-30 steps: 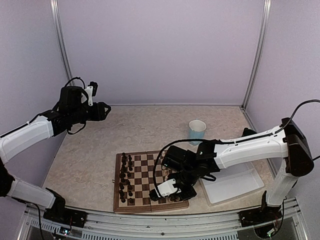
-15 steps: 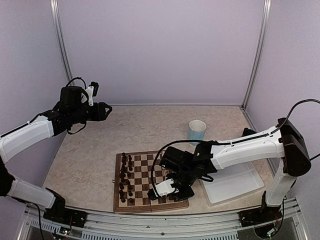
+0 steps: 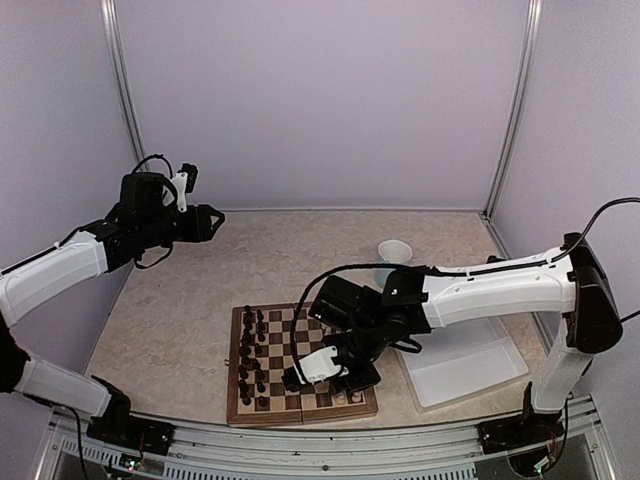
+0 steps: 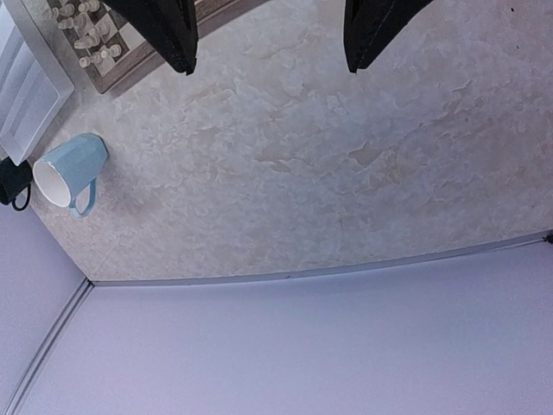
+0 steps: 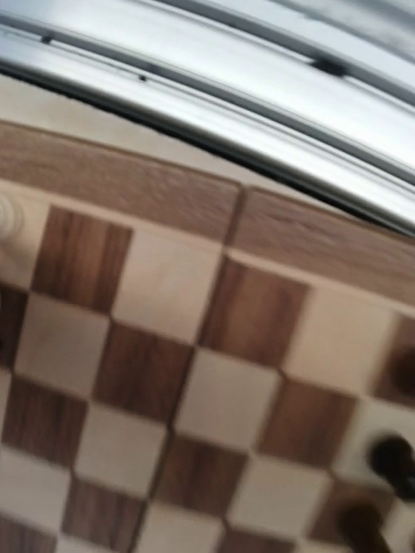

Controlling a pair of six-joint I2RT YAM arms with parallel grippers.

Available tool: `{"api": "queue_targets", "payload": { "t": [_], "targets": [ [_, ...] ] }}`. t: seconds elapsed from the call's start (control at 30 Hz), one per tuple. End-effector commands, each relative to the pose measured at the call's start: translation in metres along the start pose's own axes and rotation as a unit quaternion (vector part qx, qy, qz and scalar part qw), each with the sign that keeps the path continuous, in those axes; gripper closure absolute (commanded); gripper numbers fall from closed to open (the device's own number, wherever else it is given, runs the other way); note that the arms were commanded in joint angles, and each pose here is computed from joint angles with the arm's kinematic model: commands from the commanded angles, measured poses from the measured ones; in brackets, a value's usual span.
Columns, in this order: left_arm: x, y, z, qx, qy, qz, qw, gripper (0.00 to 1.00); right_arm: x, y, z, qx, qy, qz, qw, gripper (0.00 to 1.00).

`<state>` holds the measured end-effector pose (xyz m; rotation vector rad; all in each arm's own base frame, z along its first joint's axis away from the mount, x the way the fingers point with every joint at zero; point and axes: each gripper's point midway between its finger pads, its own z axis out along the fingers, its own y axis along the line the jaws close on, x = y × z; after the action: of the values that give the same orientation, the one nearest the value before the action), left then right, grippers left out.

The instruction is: Set up the chess pieces on the board

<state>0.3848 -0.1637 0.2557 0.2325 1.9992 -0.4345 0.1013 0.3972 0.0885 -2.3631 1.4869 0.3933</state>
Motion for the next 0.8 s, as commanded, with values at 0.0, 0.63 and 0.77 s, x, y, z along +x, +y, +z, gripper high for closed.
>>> {"api": "queue_targets", "payload": {
  "t": [0.0, 0.63, 0.77],
  "targets": [
    [-0.002, -0.001, 0.001, 0.009, -0.008, 0.002, 1.0, 0.42, -0.016, -0.004, -0.031, 0.008, -0.021, -0.018, 1.0, 0.68],
    [-0.03, -0.009, -0.029, -0.041, -0.039, 0.013, 0.998, 0.01, 0.19, -0.194, -0.302, 0.419, -0.168, 0.331, 0.829, 0.01],
    [-0.031, 0.001, -0.032, -0.073, -0.031, 0.02, 0.997, 0.01, 0.246, -0.198, -0.331, 0.492, -0.15, 0.411, 0.752, 0.01]
  ]
}}
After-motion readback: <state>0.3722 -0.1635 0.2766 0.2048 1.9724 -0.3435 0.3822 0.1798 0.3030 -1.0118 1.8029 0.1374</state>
